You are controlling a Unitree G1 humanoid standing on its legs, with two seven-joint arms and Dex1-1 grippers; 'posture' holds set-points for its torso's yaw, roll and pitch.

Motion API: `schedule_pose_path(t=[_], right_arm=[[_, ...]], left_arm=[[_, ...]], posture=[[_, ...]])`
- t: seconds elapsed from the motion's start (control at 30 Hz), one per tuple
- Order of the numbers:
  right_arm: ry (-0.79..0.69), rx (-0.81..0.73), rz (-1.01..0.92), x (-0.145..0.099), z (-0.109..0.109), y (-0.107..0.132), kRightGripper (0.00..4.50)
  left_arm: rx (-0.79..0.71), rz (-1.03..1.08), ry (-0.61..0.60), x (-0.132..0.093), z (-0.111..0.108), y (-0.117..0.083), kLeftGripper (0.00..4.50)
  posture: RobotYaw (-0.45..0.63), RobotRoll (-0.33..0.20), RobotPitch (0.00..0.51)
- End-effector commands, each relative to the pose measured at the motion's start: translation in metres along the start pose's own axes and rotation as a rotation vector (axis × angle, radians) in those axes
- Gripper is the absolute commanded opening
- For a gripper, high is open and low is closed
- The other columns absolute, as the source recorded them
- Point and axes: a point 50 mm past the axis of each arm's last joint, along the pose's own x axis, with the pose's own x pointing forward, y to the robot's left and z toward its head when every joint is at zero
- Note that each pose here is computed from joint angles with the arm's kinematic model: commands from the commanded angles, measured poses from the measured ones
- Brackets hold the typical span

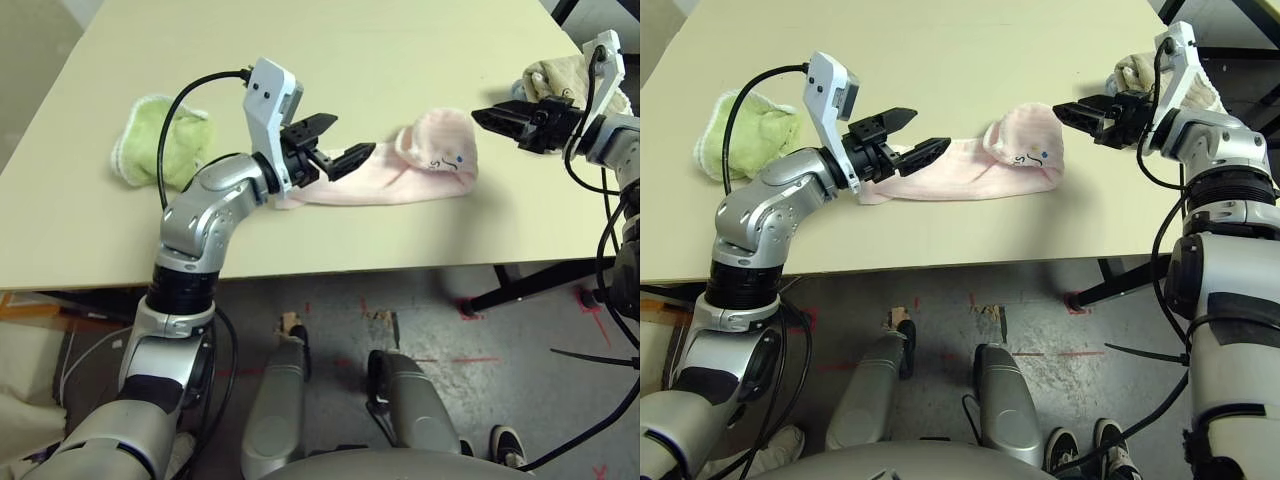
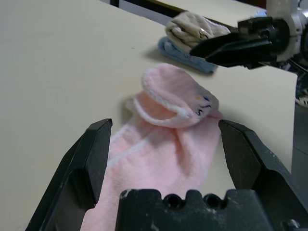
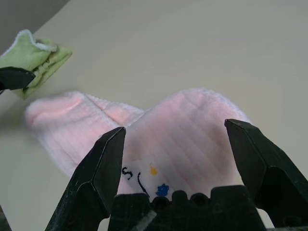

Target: Fold the towel and set it aside.

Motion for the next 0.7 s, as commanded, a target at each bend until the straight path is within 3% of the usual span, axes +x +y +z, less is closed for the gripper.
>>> schedule_pose_path(t=[0.03,0.27,0.7], right_arm=[[0.075,-0.039,-0.016,-0.011,-0.006,-0.004,4.47],[0.215,-0.081,0.1,-0.03,-0.013,0.001,4.47],[0.232,-0.084,0.09,-0.039,-0.017,0.004,4.47]], left_arm=[[0.018,-0.056,0.063,0.015,-0.012,-0.01,4.5],[0.076,-0.115,0.104,0.054,-0.022,-0.013,4.5],[0.176,-0.115,0.185,0.093,-0.046,-0.008,4.5]], posture=[[0.1,0.0,0.205],[0.08,0.0,0.21],[0.03,0.0,0.212]])
